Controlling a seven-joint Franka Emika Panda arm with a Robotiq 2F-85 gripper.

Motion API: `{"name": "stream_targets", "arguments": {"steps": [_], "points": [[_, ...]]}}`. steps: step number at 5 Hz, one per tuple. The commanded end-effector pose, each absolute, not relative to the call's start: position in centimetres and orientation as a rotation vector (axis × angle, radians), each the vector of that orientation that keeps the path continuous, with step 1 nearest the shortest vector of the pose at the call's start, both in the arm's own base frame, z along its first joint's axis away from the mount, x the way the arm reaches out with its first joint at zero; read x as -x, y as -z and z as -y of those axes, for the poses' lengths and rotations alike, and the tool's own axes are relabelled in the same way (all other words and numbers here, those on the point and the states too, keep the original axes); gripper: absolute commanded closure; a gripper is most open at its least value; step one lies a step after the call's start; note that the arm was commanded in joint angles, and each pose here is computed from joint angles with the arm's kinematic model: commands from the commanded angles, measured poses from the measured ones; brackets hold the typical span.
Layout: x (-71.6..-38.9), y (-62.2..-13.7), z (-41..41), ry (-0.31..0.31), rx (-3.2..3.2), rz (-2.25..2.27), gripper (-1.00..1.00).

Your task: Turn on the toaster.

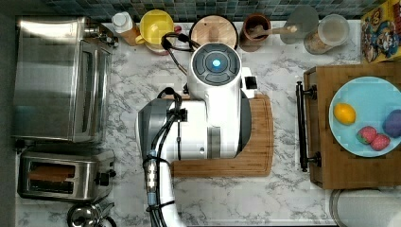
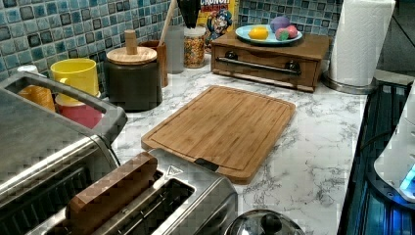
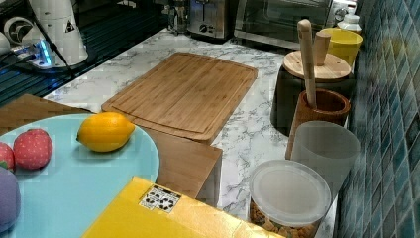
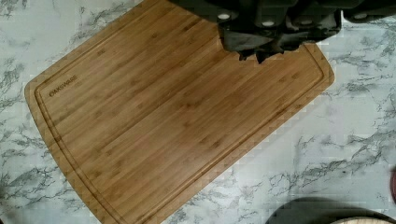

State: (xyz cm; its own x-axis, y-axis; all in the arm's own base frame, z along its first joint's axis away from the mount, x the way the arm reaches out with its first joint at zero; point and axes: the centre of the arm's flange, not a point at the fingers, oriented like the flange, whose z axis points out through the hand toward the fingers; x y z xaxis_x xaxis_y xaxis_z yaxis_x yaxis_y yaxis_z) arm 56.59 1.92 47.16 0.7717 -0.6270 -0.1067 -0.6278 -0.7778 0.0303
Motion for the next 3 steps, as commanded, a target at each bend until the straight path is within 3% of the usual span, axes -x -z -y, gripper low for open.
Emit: {"name": "stream_targets", "arguments": {"steps": [1, 2, 3], "points": [[-56.5, -46.8, -3.1, -0.177, 2.992, -0.934, 1.00], [-55.5, -46.2, -5.7, -0.203, 3.014, -0.773, 1.00], [-54.2, -45.4, -8.6, -0.190, 3.017, -0.632, 1.00]]}}
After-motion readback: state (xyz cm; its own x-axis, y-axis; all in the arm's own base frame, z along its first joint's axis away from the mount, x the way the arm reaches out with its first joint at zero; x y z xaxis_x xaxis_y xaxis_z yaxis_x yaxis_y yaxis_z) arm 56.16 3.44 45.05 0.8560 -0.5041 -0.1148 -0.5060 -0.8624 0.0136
